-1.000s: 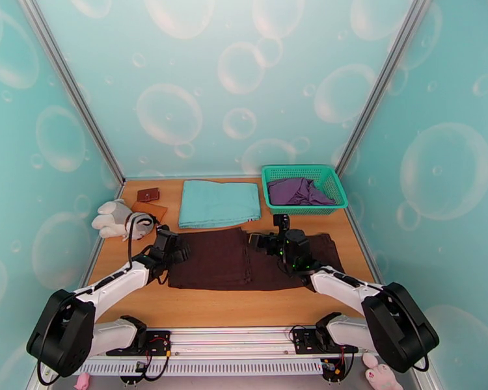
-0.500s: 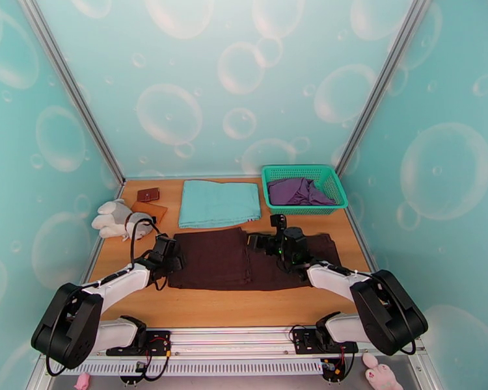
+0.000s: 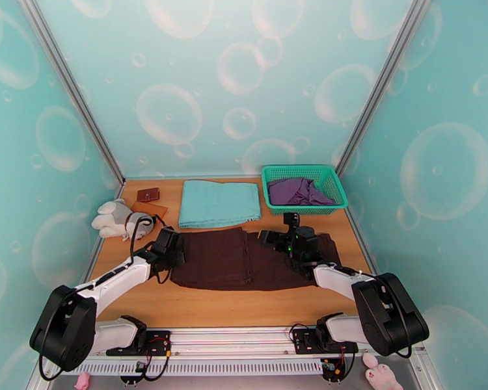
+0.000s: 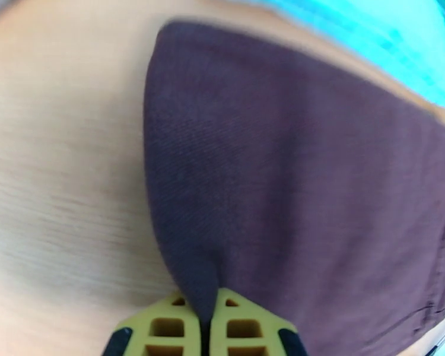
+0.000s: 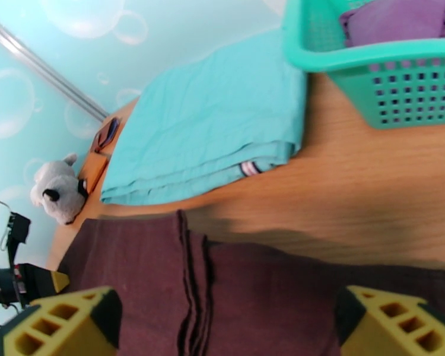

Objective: Fold and stack the trousers

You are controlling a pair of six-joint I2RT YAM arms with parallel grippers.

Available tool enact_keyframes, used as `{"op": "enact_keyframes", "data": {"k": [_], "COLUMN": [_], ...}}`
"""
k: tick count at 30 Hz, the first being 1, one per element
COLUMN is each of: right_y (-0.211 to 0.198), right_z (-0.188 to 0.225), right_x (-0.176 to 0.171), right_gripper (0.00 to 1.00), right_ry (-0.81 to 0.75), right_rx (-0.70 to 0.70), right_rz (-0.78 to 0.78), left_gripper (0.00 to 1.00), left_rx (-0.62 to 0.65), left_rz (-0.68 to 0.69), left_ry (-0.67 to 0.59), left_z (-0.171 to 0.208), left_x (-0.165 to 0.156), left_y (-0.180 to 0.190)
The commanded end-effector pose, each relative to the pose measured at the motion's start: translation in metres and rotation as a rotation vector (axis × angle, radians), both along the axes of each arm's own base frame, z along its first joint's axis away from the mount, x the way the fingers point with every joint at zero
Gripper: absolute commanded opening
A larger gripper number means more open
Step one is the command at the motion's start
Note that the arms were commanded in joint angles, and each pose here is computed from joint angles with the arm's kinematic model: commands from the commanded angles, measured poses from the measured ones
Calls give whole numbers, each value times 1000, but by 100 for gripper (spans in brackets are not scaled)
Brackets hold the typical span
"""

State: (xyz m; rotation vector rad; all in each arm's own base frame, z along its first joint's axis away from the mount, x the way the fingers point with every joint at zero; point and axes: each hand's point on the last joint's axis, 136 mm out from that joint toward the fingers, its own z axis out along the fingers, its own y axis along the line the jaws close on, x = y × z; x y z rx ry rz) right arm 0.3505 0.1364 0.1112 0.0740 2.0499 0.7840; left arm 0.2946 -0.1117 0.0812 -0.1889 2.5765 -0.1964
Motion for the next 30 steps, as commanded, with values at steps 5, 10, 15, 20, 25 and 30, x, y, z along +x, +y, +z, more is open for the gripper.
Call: {"op": "enact_keyframes", "data": {"k": [5,10,15,20,25,30], "right_y": [-9,-16,-17,-19,-16,-12], "right_z": [13,16,17,18,18,12], "right_x": [-2,-1,-2,-3,-4,-4], "right_gripper": [99,99,99,99,99,99], "right_ry": [-30,-35,-36,-40,-39,-21], "right_rx": [39,28,26,25,36,43], "right_rz": [-45,-71,-74,-79,-59,-36], "left_gripper": [0,0,0,0,0,0], "left_rx": [185,271,334,458,535,607], "left_rz": [13,77,137,225,324,374], "left_ry": [-24,-53,-108,-127,-162,-192], "left_z": [72,115,158,180,199,213], "left_x": [12,20,20,17,13,14], "left_y": [23,41,61,91,121,134]}}
